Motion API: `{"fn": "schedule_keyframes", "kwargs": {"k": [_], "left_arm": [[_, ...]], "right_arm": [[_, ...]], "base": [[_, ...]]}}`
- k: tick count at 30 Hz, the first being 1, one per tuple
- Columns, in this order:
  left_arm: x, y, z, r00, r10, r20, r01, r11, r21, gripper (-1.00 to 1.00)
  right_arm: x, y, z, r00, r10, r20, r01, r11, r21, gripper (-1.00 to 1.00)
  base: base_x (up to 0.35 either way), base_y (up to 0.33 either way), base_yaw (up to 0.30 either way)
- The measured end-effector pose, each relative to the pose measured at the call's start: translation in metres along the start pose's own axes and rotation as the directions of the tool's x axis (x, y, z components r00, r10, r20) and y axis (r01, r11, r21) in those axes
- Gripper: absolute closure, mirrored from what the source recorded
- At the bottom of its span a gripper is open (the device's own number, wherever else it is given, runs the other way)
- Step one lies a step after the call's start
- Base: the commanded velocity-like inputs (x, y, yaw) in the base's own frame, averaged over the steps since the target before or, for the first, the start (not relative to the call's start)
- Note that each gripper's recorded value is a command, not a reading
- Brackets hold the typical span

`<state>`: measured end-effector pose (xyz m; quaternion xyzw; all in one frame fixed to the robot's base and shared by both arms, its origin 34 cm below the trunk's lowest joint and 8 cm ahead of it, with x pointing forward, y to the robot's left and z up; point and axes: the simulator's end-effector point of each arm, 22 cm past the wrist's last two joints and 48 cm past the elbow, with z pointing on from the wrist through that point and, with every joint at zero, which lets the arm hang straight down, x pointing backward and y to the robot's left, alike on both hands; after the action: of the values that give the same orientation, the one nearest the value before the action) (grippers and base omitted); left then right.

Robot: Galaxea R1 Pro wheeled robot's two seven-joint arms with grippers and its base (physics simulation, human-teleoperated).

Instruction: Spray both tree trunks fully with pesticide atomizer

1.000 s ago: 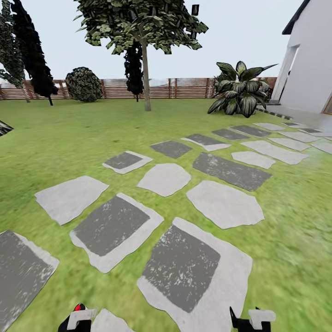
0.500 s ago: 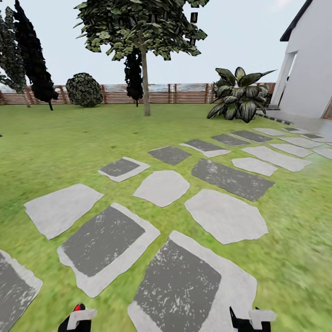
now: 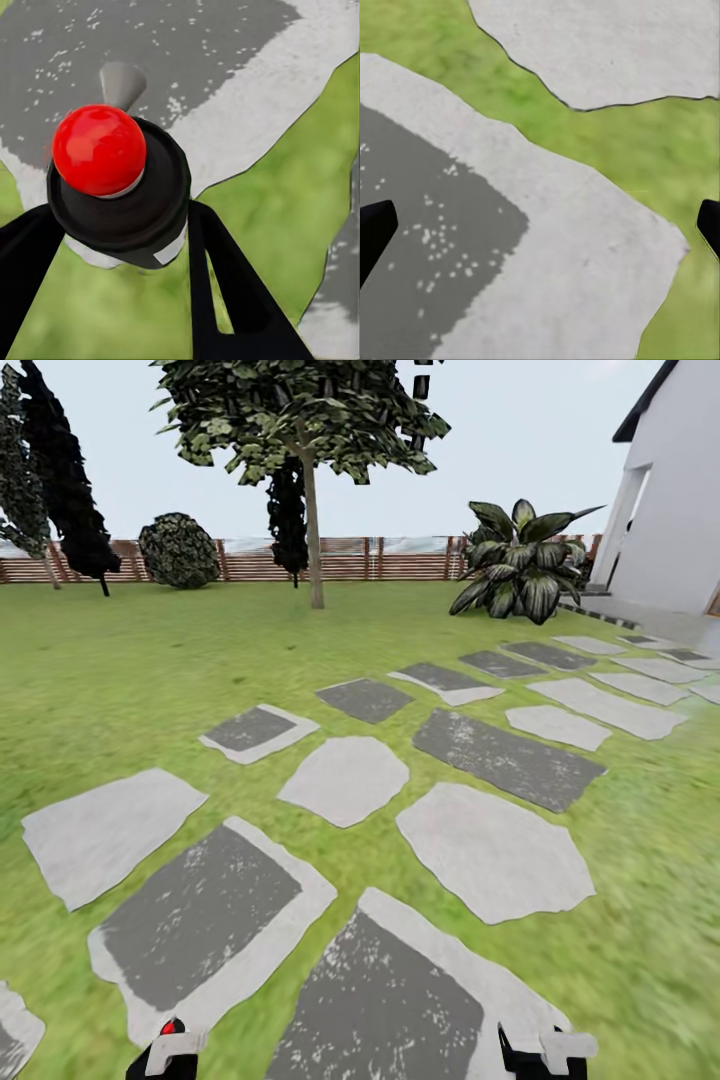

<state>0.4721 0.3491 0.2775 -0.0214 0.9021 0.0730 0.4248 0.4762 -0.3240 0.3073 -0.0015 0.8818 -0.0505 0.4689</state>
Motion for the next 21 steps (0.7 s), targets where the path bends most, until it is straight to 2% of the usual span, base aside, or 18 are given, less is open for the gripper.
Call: {"fn": "schedule_keyframes", "kwargs": {"k": [21], "left_arm": [[-0.0007,0.0000,0.0002,1.000,0.000,0.002,0.000,1.000,0.000,1.00]], "right_arm": [[-0.0008,0.0000,0.0002,1.000,0.000,0.002,0.000,1.000,0.000,-1.00]], "base": [[0.337,-0.092,0.000]]}}
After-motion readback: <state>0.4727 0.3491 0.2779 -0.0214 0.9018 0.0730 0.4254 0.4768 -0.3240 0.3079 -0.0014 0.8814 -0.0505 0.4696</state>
